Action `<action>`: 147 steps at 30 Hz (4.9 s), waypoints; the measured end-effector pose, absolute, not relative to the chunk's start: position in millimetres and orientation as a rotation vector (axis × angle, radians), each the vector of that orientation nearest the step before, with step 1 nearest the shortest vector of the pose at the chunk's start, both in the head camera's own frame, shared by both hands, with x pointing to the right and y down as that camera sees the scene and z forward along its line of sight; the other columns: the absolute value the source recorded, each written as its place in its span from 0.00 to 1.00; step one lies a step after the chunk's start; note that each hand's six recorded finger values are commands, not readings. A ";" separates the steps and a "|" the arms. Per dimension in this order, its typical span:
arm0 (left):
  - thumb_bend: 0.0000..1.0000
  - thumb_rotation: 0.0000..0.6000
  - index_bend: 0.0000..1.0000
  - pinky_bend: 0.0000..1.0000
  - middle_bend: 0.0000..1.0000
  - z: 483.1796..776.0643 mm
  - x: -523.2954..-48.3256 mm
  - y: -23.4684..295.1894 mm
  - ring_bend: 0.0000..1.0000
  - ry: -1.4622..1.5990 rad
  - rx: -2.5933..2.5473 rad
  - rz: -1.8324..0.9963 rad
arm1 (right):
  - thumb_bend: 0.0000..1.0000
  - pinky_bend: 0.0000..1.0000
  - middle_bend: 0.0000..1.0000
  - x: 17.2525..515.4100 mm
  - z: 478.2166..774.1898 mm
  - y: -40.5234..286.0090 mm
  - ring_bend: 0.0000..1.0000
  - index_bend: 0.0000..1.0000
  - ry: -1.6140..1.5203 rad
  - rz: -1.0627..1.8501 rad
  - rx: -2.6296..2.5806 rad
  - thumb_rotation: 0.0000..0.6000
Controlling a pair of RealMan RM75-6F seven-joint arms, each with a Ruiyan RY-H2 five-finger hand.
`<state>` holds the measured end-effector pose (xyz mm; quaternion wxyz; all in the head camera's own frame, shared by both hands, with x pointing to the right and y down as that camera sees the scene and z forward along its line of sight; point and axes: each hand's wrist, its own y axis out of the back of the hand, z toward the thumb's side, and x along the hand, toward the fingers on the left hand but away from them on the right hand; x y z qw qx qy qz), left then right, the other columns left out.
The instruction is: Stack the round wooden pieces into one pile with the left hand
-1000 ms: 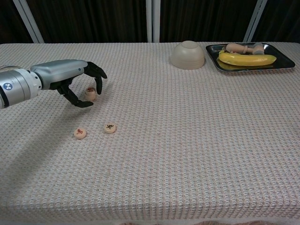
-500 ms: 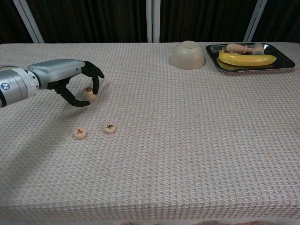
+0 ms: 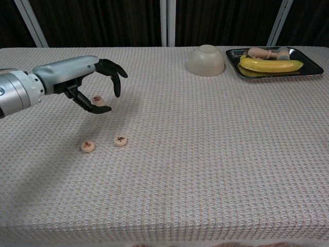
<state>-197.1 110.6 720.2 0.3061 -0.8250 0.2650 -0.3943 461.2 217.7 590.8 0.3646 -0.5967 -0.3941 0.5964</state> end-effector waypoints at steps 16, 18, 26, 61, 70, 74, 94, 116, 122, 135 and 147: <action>0.20 1.00 0.37 0.00 0.10 729.5 -179.0 153.4 0.00 0.547 -2.259 -1.116 | 0.09 0.00 0.00 463.9 588.3 218.0 0.00 0.00 -1.039 1.521 -1.536 1.00; 0.20 1.00 0.37 0.00 0.10 727.7 -179.5 154.4 0.00 0.544 -2.265 -1.115 | 0.09 0.00 0.00 464.2 589.0 218.1 0.00 0.00 -1.037 1.522 -1.536 1.00; 0.20 1.00 0.39 0.00 0.10 732.3 -179.8 160.9 0.00 0.529 -2.256 -1.124 | 0.09 0.00 0.00 464.3 588.6 218.9 0.00 0.00 -1.040 1.521 -1.538 1.00; 0.27 1.00 0.49 0.00 0.11 743.9 -181.6 164.7 0.00 0.545 -2.268 -1.119 | 0.09 0.00 0.00 463.8 589.1 218.6 0.00 0.00 -1.030 1.522 -1.545 1.00; 0.30 1.00 0.51 0.00 0.11 738.2 -184.7 159.0 0.00 0.584 -2.266 -1.111 | 0.09 0.00 0.00 465.4 589.1 219.5 0.00 0.00 -1.034 1.526 -1.542 1.00; 0.31 1.00 0.51 0.00 0.12 725.4 -191.0 145.1 0.00 0.639 -2.237 -1.090 | 0.09 0.00 0.00 465.3 589.4 219.6 0.00 0.00 -1.034 1.524 -1.544 1.00; 0.31 1.00 0.52 0.00 0.12 739.6 -239.1 83.0 0.00 0.745 -2.082 -1.275 | 0.09 0.00 0.00 460.3 591.9 220.8 0.00 0.00 -1.022 1.513 -1.561 1.00; 0.31 1.00 0.50 0.00 0.13 747.8 -240.4 82.3 0.00 0.773 -2.108 -1.273 | 0.09 0.00 0.00 460.6 593.2 220.1 0.00 0.00 -1.024 1.510 -1.572 1.00; 0.31 1.00 0.46 0.00 0.13 747.9 -241.3 82.0 0.00 0.780 -2.115 -1.262 | 0.09 0.00 0.00 460.1 594.1 218.9 0.00 0.00 -1.021 1.514 -1.569 1.00; 0.31 1.00 0.41 0.00 0.13 747.8 -245.9 83.8 0.00 0.787 -2.116 -1.260 | 0.09 0.00 0.00 459.9 594.0 219.7 0.00 0.00 -1.020 1.519 -1.566 1.00; 0.31 1.00 0.27 0.00 0.11 721.0 -255.8 96.0 0.00 0.820 -2.094 -1.217 | 0.09 0.00 0.00 460.5 594.9 219.6 0.00 0.00 -1.023 1.515 -1.569 1.00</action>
